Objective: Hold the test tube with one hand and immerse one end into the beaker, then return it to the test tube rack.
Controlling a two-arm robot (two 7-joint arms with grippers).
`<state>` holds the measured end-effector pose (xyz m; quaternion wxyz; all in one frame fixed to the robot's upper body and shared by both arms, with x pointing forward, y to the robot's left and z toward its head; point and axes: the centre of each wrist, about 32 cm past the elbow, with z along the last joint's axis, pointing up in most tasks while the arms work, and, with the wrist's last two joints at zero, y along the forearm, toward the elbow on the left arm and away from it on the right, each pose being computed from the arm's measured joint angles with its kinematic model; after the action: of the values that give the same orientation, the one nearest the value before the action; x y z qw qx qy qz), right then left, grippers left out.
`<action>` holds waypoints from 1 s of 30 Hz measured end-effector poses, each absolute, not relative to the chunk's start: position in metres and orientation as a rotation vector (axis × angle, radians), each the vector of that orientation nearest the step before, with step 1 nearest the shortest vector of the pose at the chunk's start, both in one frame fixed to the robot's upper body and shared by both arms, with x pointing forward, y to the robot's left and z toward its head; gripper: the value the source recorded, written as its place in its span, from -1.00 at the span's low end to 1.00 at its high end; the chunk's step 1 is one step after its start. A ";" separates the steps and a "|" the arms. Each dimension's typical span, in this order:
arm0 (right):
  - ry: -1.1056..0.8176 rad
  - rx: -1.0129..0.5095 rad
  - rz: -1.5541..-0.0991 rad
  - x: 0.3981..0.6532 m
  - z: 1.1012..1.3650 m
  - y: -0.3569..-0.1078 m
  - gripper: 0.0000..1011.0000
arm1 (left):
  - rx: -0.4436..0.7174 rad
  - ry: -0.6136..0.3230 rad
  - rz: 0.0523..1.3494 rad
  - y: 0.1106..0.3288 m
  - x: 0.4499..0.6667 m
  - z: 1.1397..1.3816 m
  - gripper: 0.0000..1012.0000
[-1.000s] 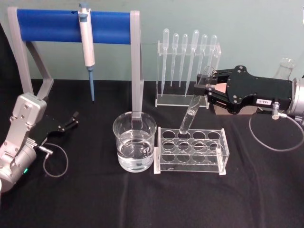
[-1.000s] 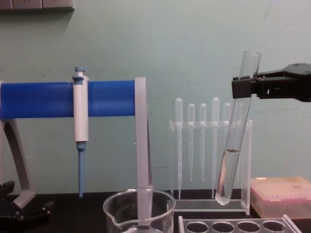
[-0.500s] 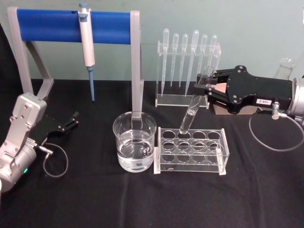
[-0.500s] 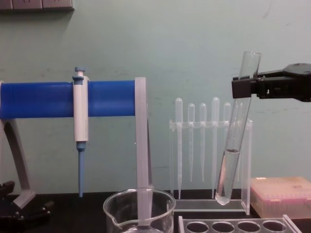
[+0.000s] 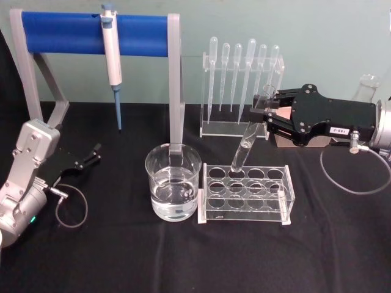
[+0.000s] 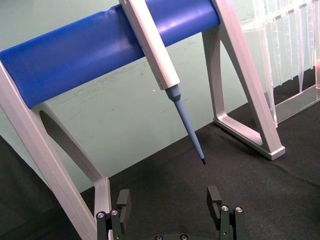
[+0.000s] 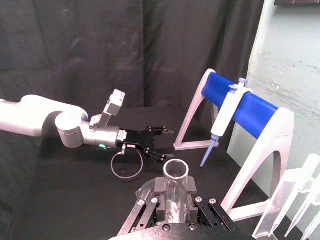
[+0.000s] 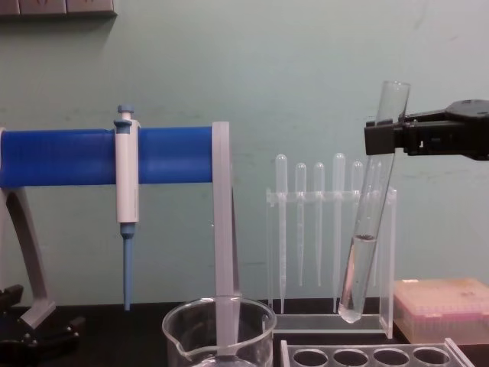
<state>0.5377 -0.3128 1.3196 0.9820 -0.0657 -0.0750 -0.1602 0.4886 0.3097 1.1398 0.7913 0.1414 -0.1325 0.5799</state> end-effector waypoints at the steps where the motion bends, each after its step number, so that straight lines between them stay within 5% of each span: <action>1: -0.151 -0.132 -0.322 0.538 1.320 -0.313 -0.52 | 0.304 -0.285 1.248 0.310 0.489 1.140 0.98; 30: -0.151 -0.132 -0.322 0.538 1.320 -0.313 -0.52 | 0.304 -0.285 1.248 0.310 0.489 1.140 0.98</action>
<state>0.5377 -0.3128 1.3196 0.9820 -0.0658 -0.0750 -0.1602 0.4886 0.3097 1.1398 0.7913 0.1415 -0.1324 0.5799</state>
